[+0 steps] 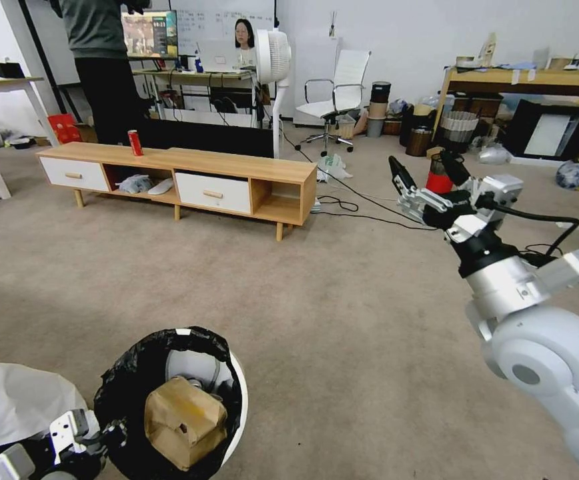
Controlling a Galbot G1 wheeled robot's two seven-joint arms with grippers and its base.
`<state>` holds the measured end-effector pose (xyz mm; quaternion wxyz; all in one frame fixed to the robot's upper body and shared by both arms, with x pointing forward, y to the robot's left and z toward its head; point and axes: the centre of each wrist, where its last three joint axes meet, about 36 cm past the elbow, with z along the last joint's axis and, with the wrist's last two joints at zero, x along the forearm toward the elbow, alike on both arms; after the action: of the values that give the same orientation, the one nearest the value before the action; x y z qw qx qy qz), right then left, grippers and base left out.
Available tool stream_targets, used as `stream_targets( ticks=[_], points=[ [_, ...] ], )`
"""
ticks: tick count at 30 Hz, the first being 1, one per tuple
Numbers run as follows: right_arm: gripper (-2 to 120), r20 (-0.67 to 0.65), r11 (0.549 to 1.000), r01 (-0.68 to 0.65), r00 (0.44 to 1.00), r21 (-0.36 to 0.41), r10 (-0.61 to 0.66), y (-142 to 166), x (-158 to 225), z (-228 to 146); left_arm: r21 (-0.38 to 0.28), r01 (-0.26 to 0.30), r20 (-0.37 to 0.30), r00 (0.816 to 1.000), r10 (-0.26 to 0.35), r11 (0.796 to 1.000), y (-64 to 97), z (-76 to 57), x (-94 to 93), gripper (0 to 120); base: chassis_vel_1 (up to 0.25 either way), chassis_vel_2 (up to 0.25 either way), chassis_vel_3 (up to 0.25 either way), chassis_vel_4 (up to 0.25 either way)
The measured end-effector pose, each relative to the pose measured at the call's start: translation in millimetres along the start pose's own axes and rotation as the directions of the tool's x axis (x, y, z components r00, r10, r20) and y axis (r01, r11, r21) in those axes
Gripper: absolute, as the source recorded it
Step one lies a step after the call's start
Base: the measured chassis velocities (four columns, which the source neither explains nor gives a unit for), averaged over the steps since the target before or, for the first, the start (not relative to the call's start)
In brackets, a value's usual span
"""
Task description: Pick up the trash bin and place the garbage on the floor into it.
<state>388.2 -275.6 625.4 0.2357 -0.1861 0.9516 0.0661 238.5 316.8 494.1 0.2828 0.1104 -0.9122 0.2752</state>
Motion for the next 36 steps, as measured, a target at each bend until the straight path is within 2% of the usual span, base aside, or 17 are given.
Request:
stream_targets(
  ticks=[6, 10, 18, 21, 22, 24, 25, 26, 29, 36],
  points=[
    [100, 0.017, 0.998, -0.061, 0.998, 0.033, 0.061, -8, 13, -7, -0.016, -0.009, 0.002, 1.0, 0.009, 1.0, -4.2, -0.6, 8.3, 0, 0.0, 0.0, 0.0, 0.0],
    [100, 0.037, 0.988, -0.112, 0.993, 0.103, 0.109, -18, 29, -7, -0.033, -0.019, 0.011, 1.0, 0.019, 0.999, -8.5, -0.6, 12.9, 0, 0.0, 0.0, 0.0, 0.0],
    [100, 0.024, 0.966, -0.186, 0.982, 0.182, 0.185, -7, 73, 10, -0.05, -0.028, 0.016, 0.999, 0.029, 0.998, -14.0, 4.2, 16.4, 0, 0.0, 0.0, 0.0, 0.0],
    [100, 0.01, 0.936, -0.221, 0.974, 0.273, 0.227, 1, 101, 20, -0.065, -0.024, 0.018, 1.0, 0.025, 0.998, -15.3, 7.1, 16.9, 0, 0.0, 0.0, 0.0, 0.0],
    [100, 0.01, 0.936, -0.221, 0.974, 0.273, 0.227, 1, 101, 20, -0.065, -0.024, 0.018, 1.0, 0.025, 0.998, -15.3, 7.1, 16.9, 0, 0.0, 0.0, 0.0, 0.0],
    [100, -0.009, 0.907, -0.247, 0.964, 0.34, 0.265, 3, 118, 31, -0.074, -0.021, 0.019, 1.0, 0.023, 0.997, -16.1, 8.5, 16.7, 0, 0.0, 0.0, 0.0, 0.0],
    [100, -0.009, 0.907, -0.247, 0.964, 0.34, 0.265, 3, 118, 31, -0.074, -0.021, 0.019, 1.0, 0.023, 0.997, -16.1, 8.5, 16.7, 0, 0.0, 0.0, 0.0, 0.0],
    [100, -0.024, 0.891, -0.249, 0.96, 0.381, 0.278, 5, 129, 40, -0.079, -0.021, 0.019, 1.0, 0.023, 0.997, -16.9, 9.7, 16.4, 0, 0.0, 0.0, 0.0, 0.0],
    [100, -0.053, 0.872, -0.252, 0.952, 0.42, 0.301, 15, 143, 52, -0.084, -0.02, 0.02, 1.0, 0.021, 0.996, -17.7, 10.8, 16.1, 0, 0.0, 0.0, 0.0, 0.0],
    [100, -0.099, 0.862, -0.26, 0.938, 0.435, 0.333, 24, 157, 72, -0.1, -0.013, 0.017, 1.0, 0.015, 0.995, -16.6, 13.1, 16.8, 0, 0.0, 0.0, 0.0, 0.0]
  ],
)
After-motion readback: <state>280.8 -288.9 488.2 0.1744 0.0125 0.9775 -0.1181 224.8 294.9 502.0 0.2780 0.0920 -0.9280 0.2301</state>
